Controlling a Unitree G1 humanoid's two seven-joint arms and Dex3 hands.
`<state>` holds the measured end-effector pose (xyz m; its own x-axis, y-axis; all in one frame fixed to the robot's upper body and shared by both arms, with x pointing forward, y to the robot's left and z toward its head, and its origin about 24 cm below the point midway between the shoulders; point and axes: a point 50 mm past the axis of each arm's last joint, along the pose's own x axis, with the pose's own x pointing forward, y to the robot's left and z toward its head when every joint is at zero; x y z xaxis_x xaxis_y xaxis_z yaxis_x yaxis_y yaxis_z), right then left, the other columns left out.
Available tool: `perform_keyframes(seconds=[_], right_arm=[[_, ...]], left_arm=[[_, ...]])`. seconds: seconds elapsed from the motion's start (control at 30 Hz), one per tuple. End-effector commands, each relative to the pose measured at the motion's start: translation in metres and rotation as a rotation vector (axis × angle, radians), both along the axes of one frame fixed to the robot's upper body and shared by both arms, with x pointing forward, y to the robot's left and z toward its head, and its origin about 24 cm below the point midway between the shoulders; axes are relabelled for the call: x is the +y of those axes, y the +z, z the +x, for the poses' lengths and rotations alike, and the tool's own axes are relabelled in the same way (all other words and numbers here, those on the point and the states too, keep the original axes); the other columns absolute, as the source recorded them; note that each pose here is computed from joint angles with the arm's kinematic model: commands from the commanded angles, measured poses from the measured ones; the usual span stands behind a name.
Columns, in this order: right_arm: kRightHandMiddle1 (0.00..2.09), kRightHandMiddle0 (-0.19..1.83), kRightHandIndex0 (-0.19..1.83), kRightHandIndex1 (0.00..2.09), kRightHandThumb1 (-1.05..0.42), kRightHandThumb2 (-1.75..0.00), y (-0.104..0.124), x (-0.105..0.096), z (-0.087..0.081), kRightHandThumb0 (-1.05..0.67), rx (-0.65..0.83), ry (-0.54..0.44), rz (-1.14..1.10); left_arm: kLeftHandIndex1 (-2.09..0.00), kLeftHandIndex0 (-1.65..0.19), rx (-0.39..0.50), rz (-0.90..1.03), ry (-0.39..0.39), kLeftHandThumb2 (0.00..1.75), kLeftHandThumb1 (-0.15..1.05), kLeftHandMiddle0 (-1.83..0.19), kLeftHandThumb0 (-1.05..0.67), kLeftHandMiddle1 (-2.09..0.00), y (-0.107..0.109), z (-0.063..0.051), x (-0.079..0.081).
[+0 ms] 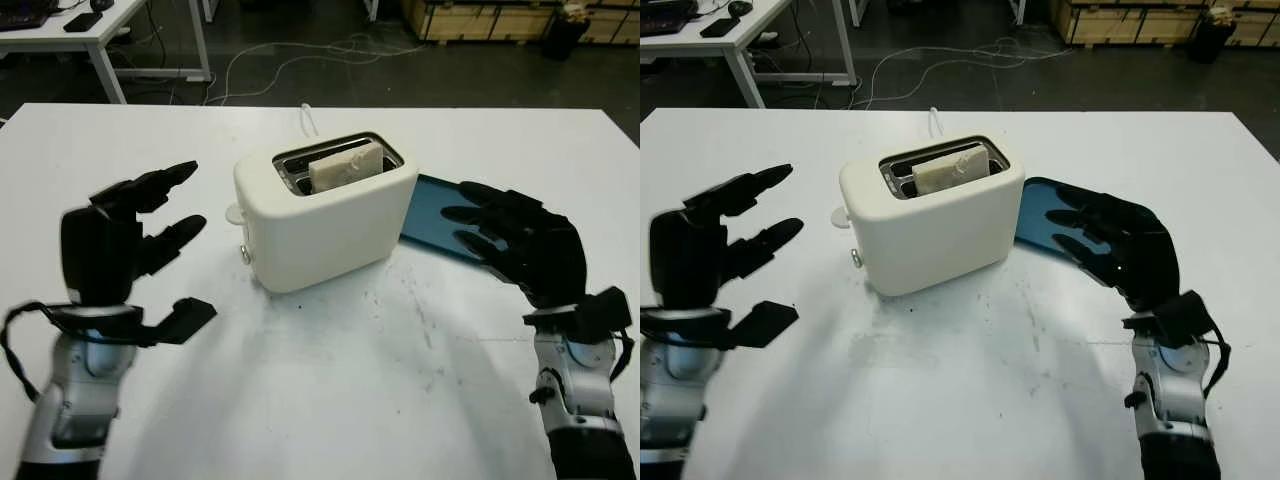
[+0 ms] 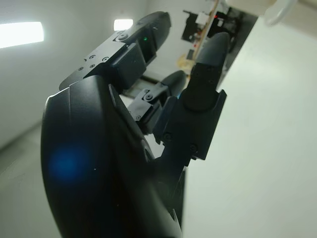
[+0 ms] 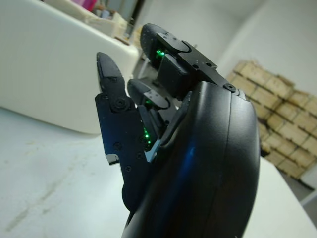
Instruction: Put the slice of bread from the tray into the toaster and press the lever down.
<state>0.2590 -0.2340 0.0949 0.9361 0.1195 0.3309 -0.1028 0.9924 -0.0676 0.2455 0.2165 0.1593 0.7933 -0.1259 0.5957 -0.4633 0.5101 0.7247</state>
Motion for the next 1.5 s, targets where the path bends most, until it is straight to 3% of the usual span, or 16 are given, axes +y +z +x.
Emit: perform_keyframes(seconds=[0.0, 0.23, 0.47, 0.67, 1.0, 1.47], right_arm=[[0.01, 0.79, 0.74, 0.32, -0.91, 0.0, 0.0, 0.0, -0.002, -0.23, 0.028, -0.025, 0.056], [0.02, 0.83, 0.81, 0.23, -0.92, -0.02, -0.005, 0.007, 0.003, -0.21, 0.072, -0.053, 0.072], [0.0, 0.82, 0.8, 0.16, -0.9, 0.0, -0.002, 0.009, 0.009, -0.25, 0.07, -0.057, 0.045], [0.0, 0.81, 0.81, 0.12, -0.9, 0.0, -0.002, 0.011, 0.011, -0.26, 0.074, -0.035, 0.029], [0.02, 0.86, 0.88, 0.1, -0.92, 0.0, -0.009, 0.015, 0.016, -0.22, 0.073, -0.004, 0.044], [0.01, 0.89, 0.93, 0.07, -0.92, -0.01, -0.01, 0.018, 0.014, -0.25, 0.067, 0.017, 0.037]], left_arm=[[-0.14, -1.02, 0.0, 0.057, -0.029, 0.0, 0.66, -1.09, -0.29, -0.32, 0.008, 0.004, 0.002], [-0.12, -1.15, 0.038, 0.184, -0.071, 0.0, 0.64, -1.19, -0.28, -0.35, 0.019, 0.012, 0.003], [-0.1, -1.26, 0.019, 0.292, -0.106, 0.0, 0.62, -1.26, -0.3, -0.41, 0.021, 0.021, -0.002], [-0.02, -1.31, 0.033, 0.333, -0.134, 0.0, 0.67, -1.14, -0.32, -0.72, 0.019, 0.027, -0.007], [-0.02, -1.36, 0.056, 0.318, -0.131, 0.01, 0.74, -1.05, -0.44, -1.02, 0.012, 0.034, -0.015], [-0.01, -1.38, 0.06, 0.323, -0.101, 0.0, 0.75, -1.04, -0.32, -0.98, 0.006, 0.04, -0.018]])
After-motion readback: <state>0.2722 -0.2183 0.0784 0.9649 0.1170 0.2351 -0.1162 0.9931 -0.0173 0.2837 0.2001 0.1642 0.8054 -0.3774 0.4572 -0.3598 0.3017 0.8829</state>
